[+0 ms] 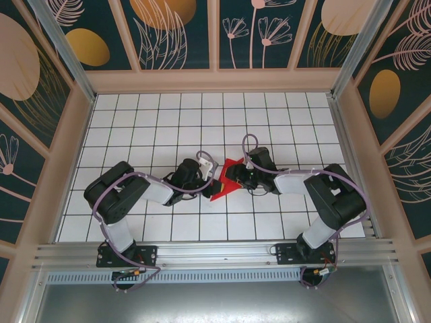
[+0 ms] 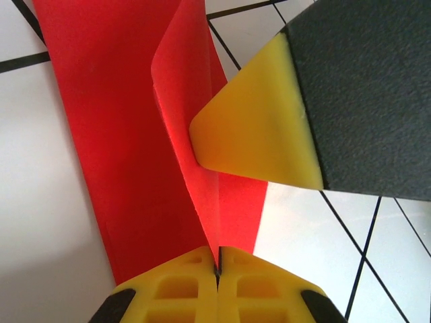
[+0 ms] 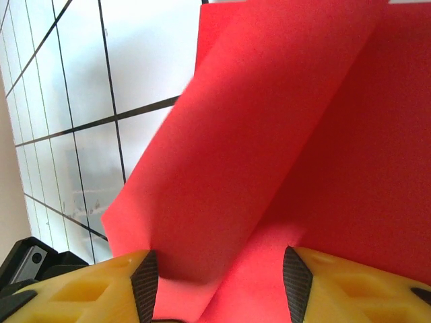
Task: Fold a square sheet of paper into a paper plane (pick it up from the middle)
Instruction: Fourth fold the wing at the center of the table.
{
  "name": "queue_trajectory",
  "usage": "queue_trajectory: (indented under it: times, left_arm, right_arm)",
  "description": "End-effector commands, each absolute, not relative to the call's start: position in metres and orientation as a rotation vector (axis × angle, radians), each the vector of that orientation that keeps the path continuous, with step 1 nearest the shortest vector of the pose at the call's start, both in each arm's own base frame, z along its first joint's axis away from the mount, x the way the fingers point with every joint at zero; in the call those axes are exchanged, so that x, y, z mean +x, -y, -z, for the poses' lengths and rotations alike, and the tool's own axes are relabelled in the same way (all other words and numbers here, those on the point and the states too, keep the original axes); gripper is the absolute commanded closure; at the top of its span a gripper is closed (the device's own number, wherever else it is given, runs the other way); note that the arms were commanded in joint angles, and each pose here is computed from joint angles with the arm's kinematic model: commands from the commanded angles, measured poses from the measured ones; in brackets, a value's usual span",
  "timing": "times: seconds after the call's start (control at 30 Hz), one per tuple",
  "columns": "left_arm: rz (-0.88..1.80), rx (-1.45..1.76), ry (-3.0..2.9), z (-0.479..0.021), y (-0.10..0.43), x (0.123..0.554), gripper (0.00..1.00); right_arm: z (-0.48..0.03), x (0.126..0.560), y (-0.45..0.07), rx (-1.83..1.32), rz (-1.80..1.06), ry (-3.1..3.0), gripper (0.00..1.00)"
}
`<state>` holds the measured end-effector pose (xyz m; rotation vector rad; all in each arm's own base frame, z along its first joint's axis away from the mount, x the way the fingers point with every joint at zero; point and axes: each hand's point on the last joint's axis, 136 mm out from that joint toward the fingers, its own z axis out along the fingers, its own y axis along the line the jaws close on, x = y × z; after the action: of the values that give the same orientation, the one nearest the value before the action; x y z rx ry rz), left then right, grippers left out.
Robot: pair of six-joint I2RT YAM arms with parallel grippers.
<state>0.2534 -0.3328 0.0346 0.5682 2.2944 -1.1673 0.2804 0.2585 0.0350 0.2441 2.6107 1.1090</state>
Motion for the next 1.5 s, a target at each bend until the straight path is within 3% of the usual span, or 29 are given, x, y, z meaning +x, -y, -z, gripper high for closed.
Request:
queue_trajectory:
  times: [0.0,0.67,1.03,1.47]
  left_arm:
    - [1.216,0.568,-2.279,-0.039,0.339,0.257,0.91]
    - [1.159,0.389,-2.302,-0.052,0.318,0.269,0.64]
    - [1.211,0.323,-2.252,-0.076,0.312,0.264,0.68]
    - [1.203,0.345,-2.354,-0.050,0.327,0.272,0.62]
  right_arm:
    - [-0.014,0.279,-0.248,0.316,-1.016,-2.673,0.46]
    - [0.009,0.274,-0.231,0.433,-0.859,-2.769,0.47]
    - [0.028,0.266,-0.223,0.523,-0.768,-2.843,0.48]
    - [0.027,0.265,-0.227,0.499,-0.780,-2.849,0.49]
